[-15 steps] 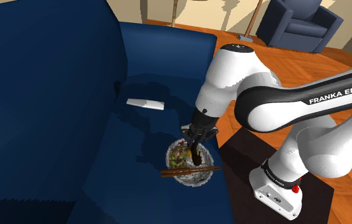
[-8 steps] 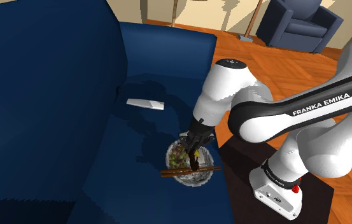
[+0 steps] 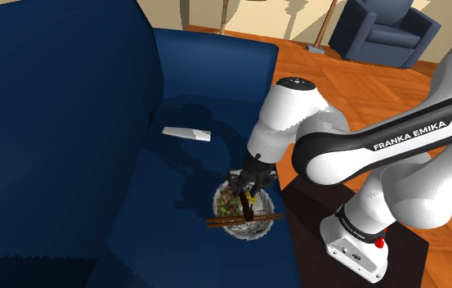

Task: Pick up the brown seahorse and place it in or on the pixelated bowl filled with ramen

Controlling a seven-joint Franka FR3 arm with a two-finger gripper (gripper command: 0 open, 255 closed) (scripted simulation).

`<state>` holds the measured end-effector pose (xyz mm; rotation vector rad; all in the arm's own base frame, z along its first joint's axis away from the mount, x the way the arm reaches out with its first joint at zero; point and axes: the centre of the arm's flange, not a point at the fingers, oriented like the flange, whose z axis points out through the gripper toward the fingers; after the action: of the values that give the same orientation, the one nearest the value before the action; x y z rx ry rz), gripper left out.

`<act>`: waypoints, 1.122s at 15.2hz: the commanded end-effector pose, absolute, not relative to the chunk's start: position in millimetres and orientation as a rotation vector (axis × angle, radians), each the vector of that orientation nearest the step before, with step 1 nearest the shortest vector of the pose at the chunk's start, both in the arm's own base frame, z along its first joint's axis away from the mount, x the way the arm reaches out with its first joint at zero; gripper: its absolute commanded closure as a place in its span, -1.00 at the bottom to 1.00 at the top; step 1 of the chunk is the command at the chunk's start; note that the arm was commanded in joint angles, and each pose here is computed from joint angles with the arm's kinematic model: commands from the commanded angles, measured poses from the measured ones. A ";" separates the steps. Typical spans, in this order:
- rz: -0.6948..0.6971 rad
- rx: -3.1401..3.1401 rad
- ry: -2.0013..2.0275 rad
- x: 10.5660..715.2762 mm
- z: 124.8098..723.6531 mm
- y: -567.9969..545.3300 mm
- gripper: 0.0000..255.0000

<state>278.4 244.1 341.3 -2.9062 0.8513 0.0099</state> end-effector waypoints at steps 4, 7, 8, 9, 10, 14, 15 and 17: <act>0.010 -2.906 0.851 278.4 341.3 244.2 -1.00; 0.010 -2.906 0.851 277.7 367.6 241.2 -1.00; 0.010 -2.906 0.851 277.4 380.7 239.8 -1.00; 0.010 -2.906 0.851 277.1 391.0 238.6 -1.00; 0.010 -2.906 0.851 277.1 391.0 238.6 -1.00; 0.010 -2.906 0.851 277.1 391.0 238.6 -1.00; 0.010 -2.906 0.851 277.1 391.0 238.6 -1.00; 0.010 -2.906 0.851 277.1 391.0 238.6 -1.00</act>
<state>277.1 238.6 391.0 -2.9061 0.8513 0.0098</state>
